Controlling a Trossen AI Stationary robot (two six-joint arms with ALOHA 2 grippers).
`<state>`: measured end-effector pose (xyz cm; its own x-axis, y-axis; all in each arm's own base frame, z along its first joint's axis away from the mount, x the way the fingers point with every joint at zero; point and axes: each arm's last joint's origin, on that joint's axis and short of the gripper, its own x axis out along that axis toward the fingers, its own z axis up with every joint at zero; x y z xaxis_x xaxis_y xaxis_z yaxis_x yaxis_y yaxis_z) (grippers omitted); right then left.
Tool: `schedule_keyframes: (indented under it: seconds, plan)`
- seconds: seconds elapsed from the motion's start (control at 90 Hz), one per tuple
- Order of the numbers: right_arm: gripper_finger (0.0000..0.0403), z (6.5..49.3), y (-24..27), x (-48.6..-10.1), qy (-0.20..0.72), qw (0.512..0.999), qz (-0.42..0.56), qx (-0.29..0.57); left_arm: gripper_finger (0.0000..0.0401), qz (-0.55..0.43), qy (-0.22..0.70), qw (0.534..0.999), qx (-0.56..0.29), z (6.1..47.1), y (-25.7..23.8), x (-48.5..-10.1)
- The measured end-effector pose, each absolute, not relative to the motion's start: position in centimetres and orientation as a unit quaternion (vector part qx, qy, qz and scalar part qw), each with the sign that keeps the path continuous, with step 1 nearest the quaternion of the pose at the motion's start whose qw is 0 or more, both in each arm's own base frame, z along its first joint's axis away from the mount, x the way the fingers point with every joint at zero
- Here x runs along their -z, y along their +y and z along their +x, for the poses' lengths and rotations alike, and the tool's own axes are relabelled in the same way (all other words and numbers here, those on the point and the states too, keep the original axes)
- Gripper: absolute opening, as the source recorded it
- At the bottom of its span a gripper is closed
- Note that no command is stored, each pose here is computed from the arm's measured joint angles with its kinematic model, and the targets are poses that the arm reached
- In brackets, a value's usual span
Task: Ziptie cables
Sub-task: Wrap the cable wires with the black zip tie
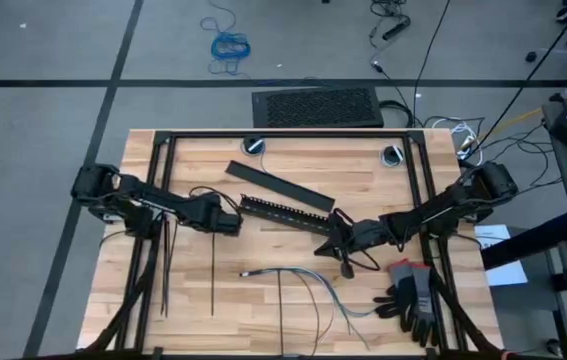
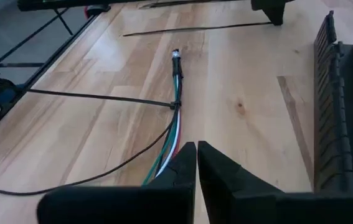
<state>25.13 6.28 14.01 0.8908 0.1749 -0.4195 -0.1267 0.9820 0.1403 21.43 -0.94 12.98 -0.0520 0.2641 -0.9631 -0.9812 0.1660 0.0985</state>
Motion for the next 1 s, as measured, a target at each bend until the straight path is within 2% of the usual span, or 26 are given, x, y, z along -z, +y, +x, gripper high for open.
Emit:
schedule_keyframes:
  seconds: [0.256,0.467,0.833,1.0]
  plan:
    - [0.0008,25.1,6.3,-14.0,0.220,0.971,0.054,-0.078,0.0036,-0.365,0.489,0.592,-0.526,21.6,-0.8,-13.0]
    - [0.0008,25.1,6.3,-14.0,0.221,0.971,0.053,-0.078,0.0005,-0.366,0.489,0.592,-0.525,21.7,-0.8,-13.0]
    - [0.0008,25.1,6.3,-13.9,0.226,0.970,0.052,-0.077,0.0001,-0.365,0.488,0.597,-0.522,21.8,-1.0,-13.1]
    - [0.0008,25.0,6.3,-13.8,0.231,0.968,0.051,-0.077,0.0000,-0.376,0.487,0.604,-0.506,22.8,-1.3,-14.3]
